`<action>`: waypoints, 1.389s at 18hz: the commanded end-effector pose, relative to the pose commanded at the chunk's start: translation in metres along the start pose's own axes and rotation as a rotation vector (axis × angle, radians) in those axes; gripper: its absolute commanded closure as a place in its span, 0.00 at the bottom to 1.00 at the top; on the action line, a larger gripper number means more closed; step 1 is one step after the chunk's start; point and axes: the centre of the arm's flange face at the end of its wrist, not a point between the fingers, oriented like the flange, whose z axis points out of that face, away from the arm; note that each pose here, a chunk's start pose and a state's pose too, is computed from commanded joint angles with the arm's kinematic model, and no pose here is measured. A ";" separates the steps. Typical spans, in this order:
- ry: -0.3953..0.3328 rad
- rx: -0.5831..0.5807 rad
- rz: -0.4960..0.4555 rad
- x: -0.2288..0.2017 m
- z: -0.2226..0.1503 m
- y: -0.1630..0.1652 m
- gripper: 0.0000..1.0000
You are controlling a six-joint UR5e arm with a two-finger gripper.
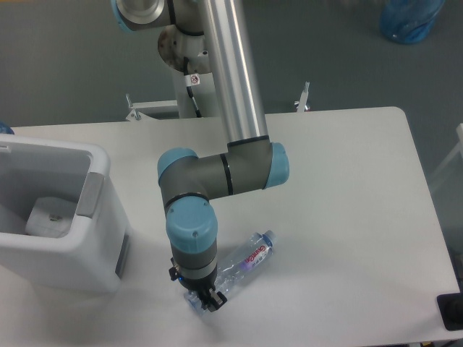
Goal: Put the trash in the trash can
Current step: 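Grip the water bottle near its cap end and lift it, then carry the bottle over the white bin and release it inside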
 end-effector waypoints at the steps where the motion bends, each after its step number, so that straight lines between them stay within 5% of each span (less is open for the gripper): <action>1: -0.010 0.026 -0.019 -0.006 -0.010 -0.001 0.56; 10: 0.020 0.372 -0.234 -0.048 -0.118 0.027 0.56; 18: 0.153 0.738 -0.422 -0.066 -0.224 0.036 0.56; 25: 0.211 0.935 -0.415 -0.035 -0.341 0.008 0.55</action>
